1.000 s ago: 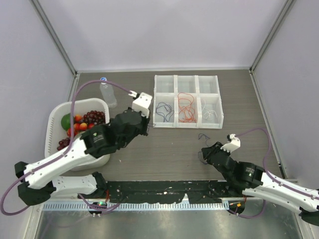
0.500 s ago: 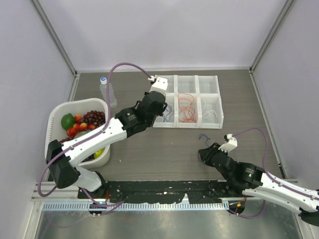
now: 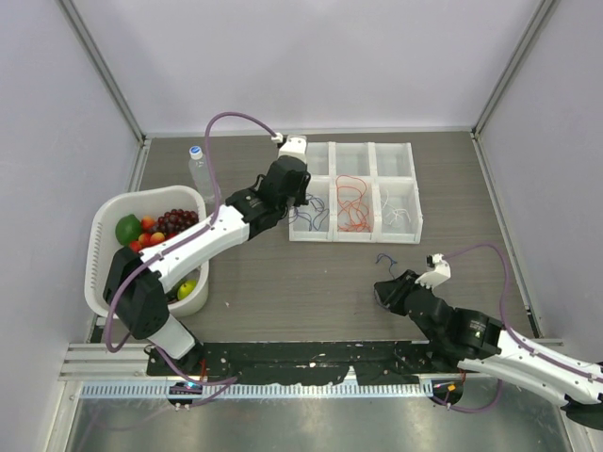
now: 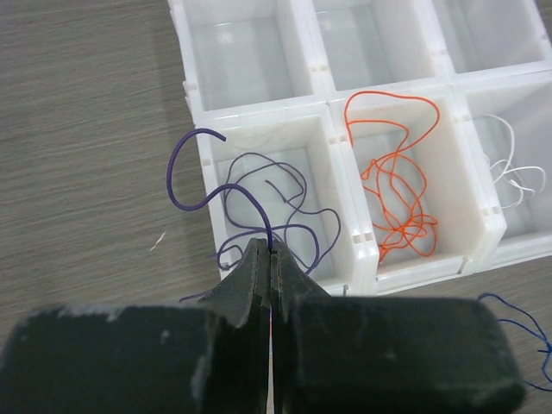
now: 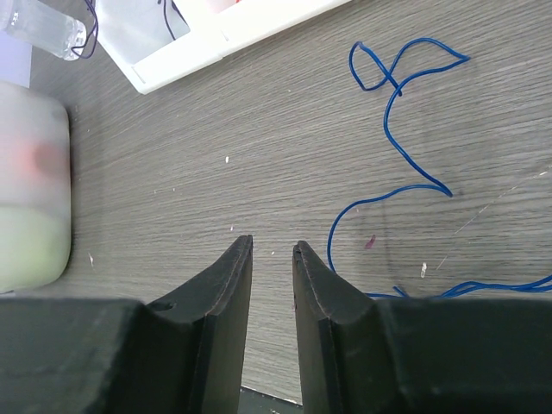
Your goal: Untangle the cables
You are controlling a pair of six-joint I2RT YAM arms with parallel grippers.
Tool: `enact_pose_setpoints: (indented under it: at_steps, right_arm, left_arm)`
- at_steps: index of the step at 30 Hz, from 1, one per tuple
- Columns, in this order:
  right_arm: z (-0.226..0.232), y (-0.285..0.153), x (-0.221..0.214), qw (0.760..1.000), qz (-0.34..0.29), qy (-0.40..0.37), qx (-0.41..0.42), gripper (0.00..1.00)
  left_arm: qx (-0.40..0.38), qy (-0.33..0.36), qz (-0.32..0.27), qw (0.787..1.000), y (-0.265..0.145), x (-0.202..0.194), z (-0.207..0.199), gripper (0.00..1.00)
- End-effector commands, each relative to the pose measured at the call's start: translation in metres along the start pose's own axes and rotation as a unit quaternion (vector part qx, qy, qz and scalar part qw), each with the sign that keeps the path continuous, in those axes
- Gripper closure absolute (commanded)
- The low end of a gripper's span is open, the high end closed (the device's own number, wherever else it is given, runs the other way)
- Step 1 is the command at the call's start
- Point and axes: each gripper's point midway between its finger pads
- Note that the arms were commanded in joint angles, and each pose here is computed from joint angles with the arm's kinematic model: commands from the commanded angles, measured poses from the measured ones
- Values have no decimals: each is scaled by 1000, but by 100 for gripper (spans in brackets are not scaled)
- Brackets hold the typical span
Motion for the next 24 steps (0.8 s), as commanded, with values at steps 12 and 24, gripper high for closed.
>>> enact_pose_setpoints:
  at_steps: [12, 24]
  right_arm:
    - [6, -5, 10, 1000, -14, 4, 13, 69]
    - [4, -6, 11, 1000, -15, 7, 11, 69]
  left_arm:
    - [-53, -47, -124, 990, -31, 103, -22, 100]
    - [-48, -44, -47, 997, 23, 29, -30, 100]
Point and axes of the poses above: each gripper's point midway between its finger pads, its own y axis out along the fingers, its own z axis along the line the jaws close on, x = y × z, and after that the axes turned 5 degrees about y, right-handed
